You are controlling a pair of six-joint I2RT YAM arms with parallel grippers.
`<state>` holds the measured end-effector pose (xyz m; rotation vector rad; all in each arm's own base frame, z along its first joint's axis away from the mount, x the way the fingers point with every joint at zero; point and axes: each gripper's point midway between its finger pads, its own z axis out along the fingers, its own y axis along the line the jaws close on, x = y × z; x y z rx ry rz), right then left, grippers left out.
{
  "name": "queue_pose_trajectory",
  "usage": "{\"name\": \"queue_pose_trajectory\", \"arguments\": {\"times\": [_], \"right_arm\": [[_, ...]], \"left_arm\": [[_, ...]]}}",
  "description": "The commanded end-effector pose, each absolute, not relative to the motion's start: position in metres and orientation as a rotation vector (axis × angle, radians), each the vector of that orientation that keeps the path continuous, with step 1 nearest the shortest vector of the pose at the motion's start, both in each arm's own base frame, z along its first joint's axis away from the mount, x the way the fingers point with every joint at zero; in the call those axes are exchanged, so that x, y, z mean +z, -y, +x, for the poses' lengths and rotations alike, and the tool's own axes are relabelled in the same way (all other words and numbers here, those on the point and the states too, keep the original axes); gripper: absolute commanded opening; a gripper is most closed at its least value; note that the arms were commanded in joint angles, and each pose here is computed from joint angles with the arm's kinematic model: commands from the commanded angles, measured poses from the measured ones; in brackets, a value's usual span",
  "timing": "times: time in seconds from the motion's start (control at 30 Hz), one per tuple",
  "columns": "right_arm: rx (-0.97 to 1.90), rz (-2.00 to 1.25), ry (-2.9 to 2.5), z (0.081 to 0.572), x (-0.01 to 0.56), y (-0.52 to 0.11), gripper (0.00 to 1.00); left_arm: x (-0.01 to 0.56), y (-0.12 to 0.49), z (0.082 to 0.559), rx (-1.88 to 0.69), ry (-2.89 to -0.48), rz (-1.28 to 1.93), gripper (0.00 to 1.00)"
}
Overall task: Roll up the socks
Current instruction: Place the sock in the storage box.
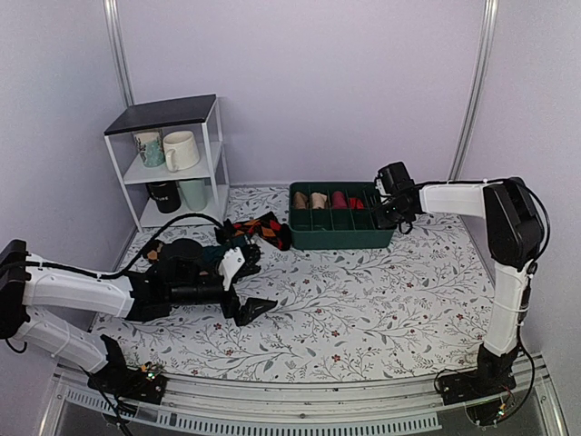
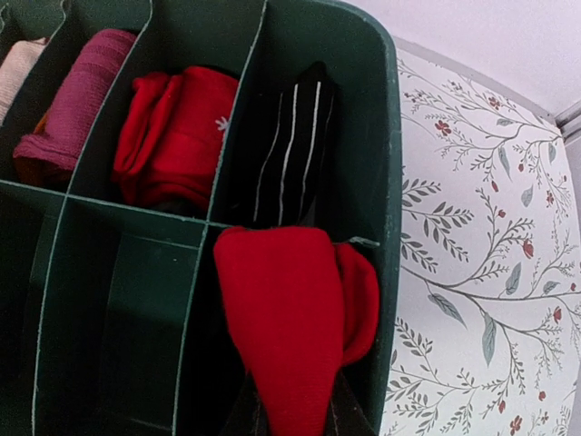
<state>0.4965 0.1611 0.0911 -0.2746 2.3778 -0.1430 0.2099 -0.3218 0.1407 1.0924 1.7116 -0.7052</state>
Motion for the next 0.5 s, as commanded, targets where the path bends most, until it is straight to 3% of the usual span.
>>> {"name": "queue_pose_trajectory", "arguments": {"times": [0.0, 0.47], "right_arm": [[-0.134, -0.282, -2.43, 0.498, 0.073, -0.17, 0.0], [-0.127, -0.225, -2.66, 0.481, 0.017, -0.171, 0.0]], "left_arm": [[0.152, 0.323, 0.213, -0.714, -1.675, 1.088, 0.99], [0.168, 0.325, 0.207, -0.756, -1.628, 1.095, 0.99]]}}
